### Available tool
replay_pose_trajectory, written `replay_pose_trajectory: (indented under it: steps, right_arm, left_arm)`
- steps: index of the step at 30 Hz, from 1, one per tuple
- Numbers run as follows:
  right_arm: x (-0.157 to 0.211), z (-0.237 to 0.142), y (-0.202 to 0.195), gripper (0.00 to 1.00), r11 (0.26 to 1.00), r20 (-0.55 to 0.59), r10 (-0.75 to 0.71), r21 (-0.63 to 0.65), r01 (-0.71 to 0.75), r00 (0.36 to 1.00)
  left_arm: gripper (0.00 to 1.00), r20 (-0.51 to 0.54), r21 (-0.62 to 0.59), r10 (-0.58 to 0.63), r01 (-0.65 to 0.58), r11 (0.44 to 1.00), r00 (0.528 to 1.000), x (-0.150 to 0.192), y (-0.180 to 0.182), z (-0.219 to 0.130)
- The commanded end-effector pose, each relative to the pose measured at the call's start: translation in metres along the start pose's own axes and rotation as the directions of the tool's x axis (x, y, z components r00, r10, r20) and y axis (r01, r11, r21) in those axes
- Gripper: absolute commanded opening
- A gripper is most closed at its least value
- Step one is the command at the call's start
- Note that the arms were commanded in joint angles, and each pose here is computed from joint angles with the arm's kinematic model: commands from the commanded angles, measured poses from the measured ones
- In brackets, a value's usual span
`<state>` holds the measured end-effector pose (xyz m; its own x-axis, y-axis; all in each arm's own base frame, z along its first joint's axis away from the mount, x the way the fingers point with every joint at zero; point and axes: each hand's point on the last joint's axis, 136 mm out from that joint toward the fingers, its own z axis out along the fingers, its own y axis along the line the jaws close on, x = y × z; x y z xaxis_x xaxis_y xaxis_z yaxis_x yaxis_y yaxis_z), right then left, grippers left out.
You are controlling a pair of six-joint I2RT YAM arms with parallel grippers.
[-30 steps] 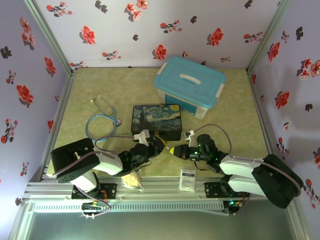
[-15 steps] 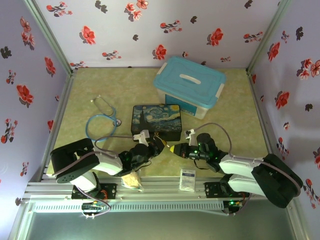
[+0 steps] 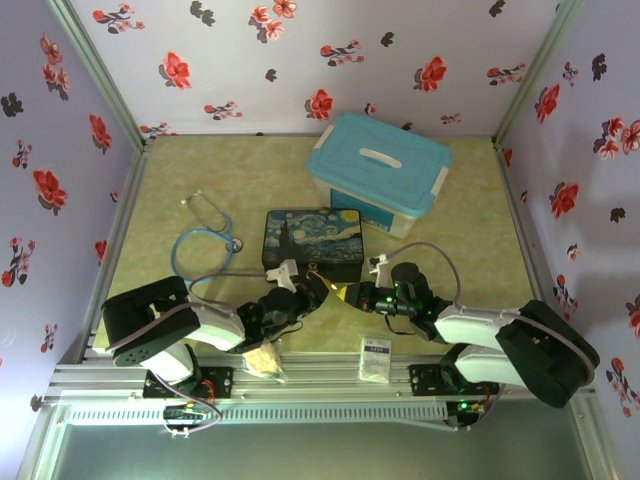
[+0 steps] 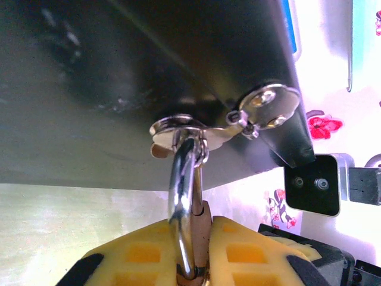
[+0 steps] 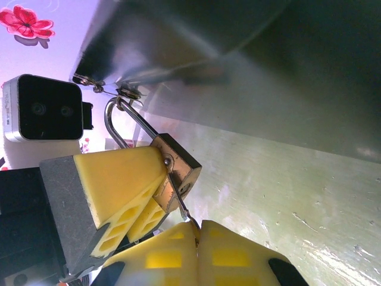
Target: Unlock the padlock with the key
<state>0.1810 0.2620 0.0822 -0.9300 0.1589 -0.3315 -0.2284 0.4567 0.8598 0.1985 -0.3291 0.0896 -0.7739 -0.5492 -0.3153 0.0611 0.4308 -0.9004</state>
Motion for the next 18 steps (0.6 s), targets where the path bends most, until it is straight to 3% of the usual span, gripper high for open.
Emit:
replay_pose_trajectory:
  steps: [1, 18]
  right_arm:
    - [0.0014, -0.0028, -0.0011, 0.00, 1.000, -0.008, -0.031, 0.006, 0.031, 0.999]
    - [0.0054, -0.0014, -0.0013, 0.00, 0.999, -0.029, -0.034, -0.005, 0.034, 0.999]
  left_arm:
    - [0.00, 0.041, 0.119, -0.047, 0.042, 0.992, 0.998, -0.0107, -0.0321, -0.0038]
    - [0.00, 0.050, 0.116, -0.035, 0.029, 0.993, 0.998, -0.0130, -0.0367, -0.0020]
